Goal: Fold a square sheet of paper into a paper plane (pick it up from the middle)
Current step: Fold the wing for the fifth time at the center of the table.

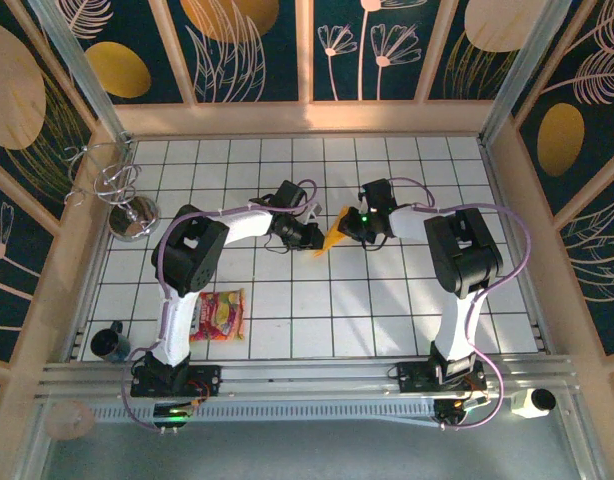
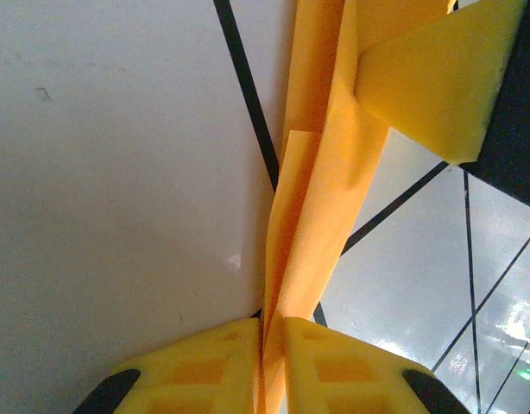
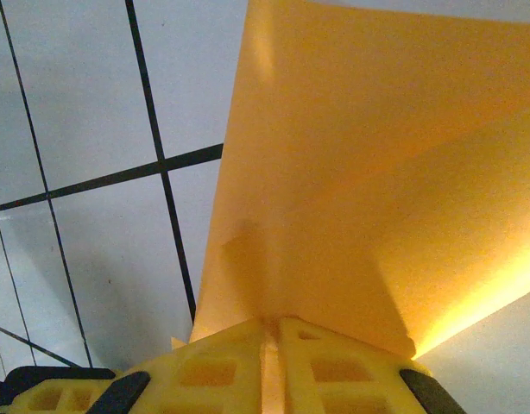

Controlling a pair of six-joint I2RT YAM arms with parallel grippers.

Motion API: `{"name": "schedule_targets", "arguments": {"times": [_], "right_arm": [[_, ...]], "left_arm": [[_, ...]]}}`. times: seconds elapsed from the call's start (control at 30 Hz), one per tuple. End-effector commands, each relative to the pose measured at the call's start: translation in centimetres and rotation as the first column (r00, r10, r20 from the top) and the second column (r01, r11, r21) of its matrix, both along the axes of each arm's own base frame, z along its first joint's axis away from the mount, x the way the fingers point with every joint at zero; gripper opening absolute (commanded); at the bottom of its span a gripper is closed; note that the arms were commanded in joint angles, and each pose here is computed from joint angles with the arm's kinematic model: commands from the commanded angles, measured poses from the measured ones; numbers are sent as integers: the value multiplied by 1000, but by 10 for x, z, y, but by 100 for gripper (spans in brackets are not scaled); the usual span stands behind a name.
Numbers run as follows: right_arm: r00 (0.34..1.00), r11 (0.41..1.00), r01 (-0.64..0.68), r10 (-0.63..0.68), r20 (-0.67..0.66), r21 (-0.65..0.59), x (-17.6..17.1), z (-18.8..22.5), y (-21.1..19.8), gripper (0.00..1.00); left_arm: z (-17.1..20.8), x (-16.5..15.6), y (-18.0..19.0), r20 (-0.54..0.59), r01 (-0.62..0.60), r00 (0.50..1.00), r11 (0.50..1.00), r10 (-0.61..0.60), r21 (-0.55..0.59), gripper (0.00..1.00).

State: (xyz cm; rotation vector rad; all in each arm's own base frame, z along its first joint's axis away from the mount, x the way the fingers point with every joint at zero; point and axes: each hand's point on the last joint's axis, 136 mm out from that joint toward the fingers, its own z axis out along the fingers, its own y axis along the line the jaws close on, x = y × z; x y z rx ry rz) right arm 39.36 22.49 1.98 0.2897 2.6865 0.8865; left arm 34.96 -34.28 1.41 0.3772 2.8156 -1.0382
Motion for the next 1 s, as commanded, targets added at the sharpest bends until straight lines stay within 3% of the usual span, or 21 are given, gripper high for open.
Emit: {"name": "schedule_targets", "arguments": {"times": [0.0,0.27,0.47,0.63,0.97], "right_arm": [[999,999,-2,-1,-51,-43,-5,-20,-8,14],[998,999,-21,19,-57,-40,-2,-15,-4,14],[997,999,-29,28,-66,-26,0,-15,0,14],[995,997,-71,72,-68,16,0,-10,13,14],[989,992,-121,123,-83,35,-6,-13,25,13]], "left_arm": [[-31,-9,21,-41,-29,999,992,35,124,17],[50,27,13,160,-118,981,992,110,40,32],[75,30,0,189,-136,970,987,151,-90,25],[70,19,-20,144,-99,982,983,122,-156,18],[29,15,-21,74,-112,990,991,118,-78,10]]}}
